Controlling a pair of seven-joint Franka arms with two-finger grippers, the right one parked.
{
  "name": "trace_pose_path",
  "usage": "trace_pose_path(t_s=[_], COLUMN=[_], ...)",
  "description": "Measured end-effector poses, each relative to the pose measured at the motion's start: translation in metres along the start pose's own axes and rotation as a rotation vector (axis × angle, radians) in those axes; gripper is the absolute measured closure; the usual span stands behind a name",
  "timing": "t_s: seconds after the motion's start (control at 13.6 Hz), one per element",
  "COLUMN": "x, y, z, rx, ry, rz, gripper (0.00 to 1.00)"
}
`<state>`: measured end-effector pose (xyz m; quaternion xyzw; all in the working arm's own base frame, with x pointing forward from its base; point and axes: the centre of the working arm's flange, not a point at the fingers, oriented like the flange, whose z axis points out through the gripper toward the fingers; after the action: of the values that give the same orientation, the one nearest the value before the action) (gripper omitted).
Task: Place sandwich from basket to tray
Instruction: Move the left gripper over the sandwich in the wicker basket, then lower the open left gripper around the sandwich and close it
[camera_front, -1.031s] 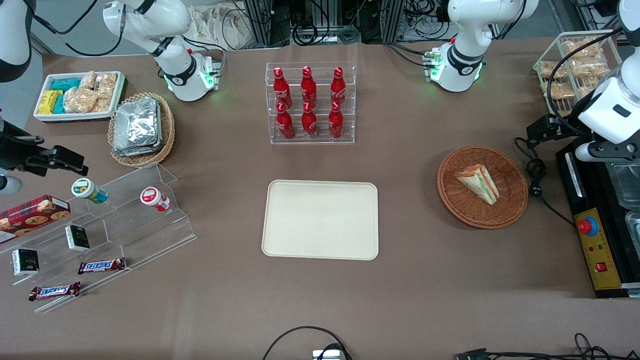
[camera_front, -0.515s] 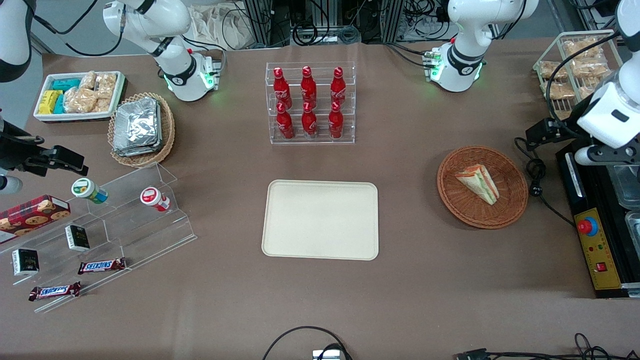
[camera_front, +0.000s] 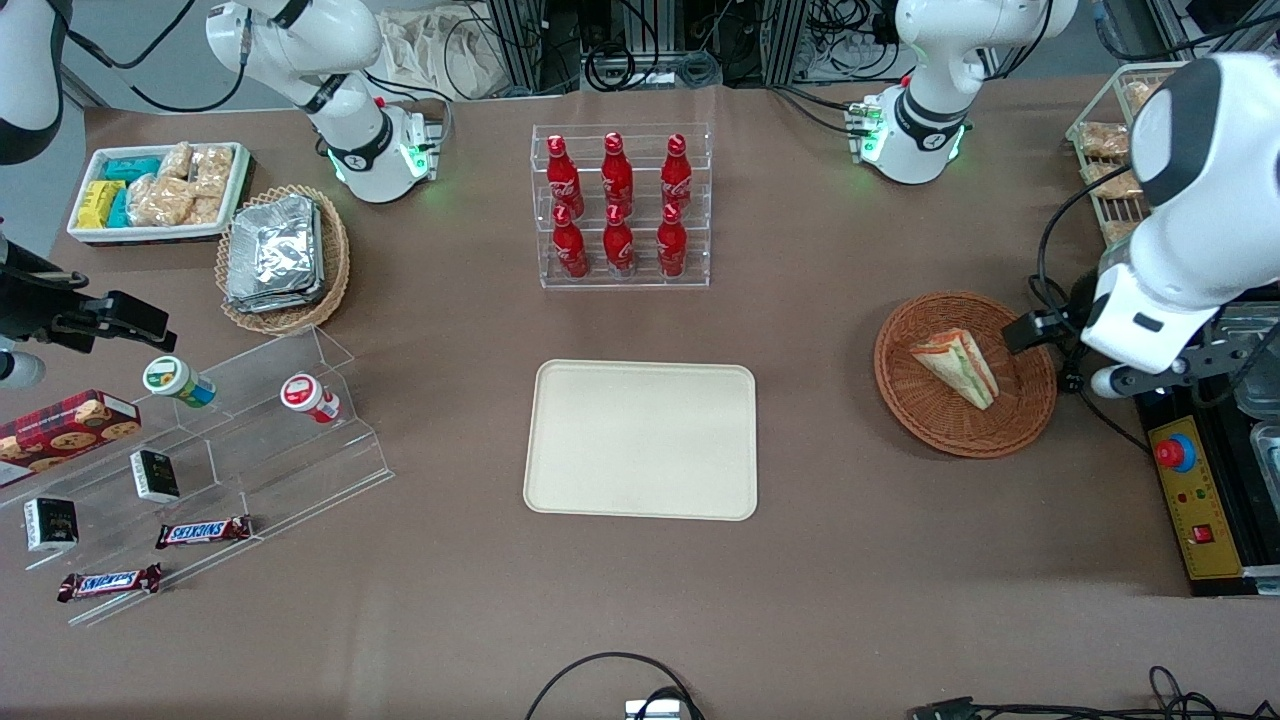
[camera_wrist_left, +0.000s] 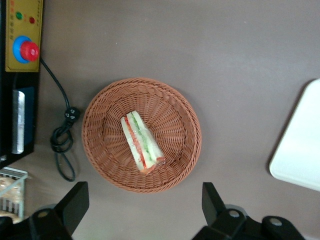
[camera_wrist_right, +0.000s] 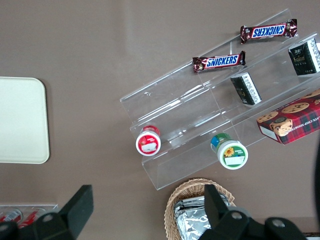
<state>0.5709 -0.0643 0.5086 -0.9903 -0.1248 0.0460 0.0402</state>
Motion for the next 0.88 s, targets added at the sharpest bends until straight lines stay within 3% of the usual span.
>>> trace_pose_path(t_s=[0.44, 0.66, 0.88], x=[-0.032, -0.045, -0.051], y=[-0.007, -0.012, -0.022], z=[0.106, 0.138, 0.166], rx=[-0.019, -0.023, -0.047], ry=[0.05, 0.051, 0.08], rz=[-0.195, -0.246, -0.29], gripper=[0.0, 0.0, 0.0])
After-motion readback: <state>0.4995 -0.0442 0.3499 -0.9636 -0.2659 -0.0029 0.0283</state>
